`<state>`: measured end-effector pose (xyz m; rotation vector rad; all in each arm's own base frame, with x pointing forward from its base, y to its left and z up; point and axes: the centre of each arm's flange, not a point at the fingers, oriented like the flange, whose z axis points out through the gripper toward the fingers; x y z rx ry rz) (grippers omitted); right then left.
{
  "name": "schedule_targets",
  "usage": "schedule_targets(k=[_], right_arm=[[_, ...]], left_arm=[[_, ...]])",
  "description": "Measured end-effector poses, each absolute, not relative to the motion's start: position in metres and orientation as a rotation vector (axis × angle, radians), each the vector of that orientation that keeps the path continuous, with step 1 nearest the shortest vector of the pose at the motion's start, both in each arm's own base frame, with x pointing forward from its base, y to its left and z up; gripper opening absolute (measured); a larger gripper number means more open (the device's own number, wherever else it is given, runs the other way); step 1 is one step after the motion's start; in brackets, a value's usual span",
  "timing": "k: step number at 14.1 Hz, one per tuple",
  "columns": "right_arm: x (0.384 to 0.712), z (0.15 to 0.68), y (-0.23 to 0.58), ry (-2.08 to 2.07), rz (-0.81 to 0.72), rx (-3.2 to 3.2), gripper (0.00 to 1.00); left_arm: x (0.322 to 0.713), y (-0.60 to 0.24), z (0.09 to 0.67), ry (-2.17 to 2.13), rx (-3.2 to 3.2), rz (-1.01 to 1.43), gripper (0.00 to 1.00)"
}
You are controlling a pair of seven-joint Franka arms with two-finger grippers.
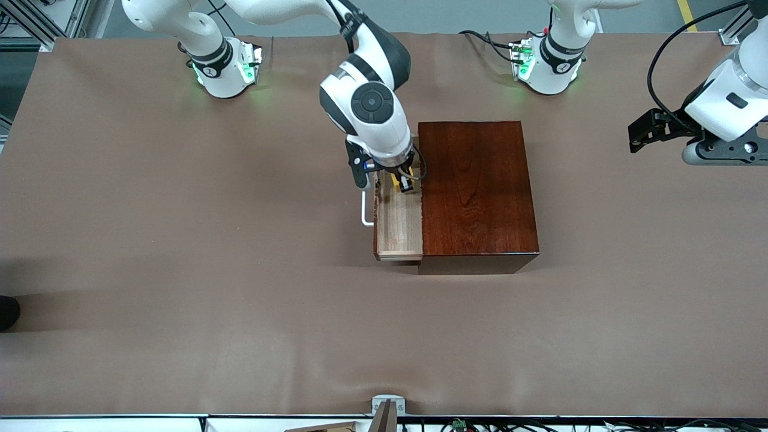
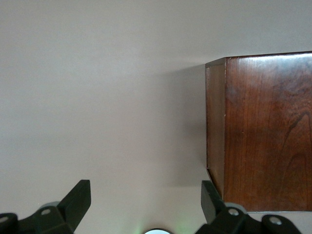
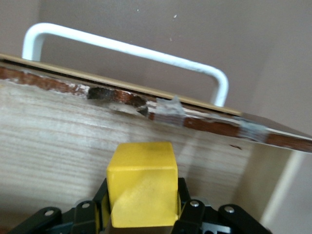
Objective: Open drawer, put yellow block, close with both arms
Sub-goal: 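Carry the cube over the open drawer and release it inside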
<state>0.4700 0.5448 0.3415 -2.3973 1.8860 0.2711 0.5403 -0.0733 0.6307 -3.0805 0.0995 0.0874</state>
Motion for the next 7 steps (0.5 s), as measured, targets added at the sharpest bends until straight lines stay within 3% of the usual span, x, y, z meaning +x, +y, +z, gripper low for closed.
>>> schedule_targets(k=[6,7], right_arm=[[0.4751,0.3277,0.5432,1.911,0.257,-2.388,0.55],[0.4767,0.328,0.542,1.916,0.255,-2.383,0.59]], left_arm=[[0.5404,-0.0738,0.6308,0.101,-3.081,0.087,1.0],[0.5404,-0.0739,0.6313,0.101,-3.081,0.084,1.0]])
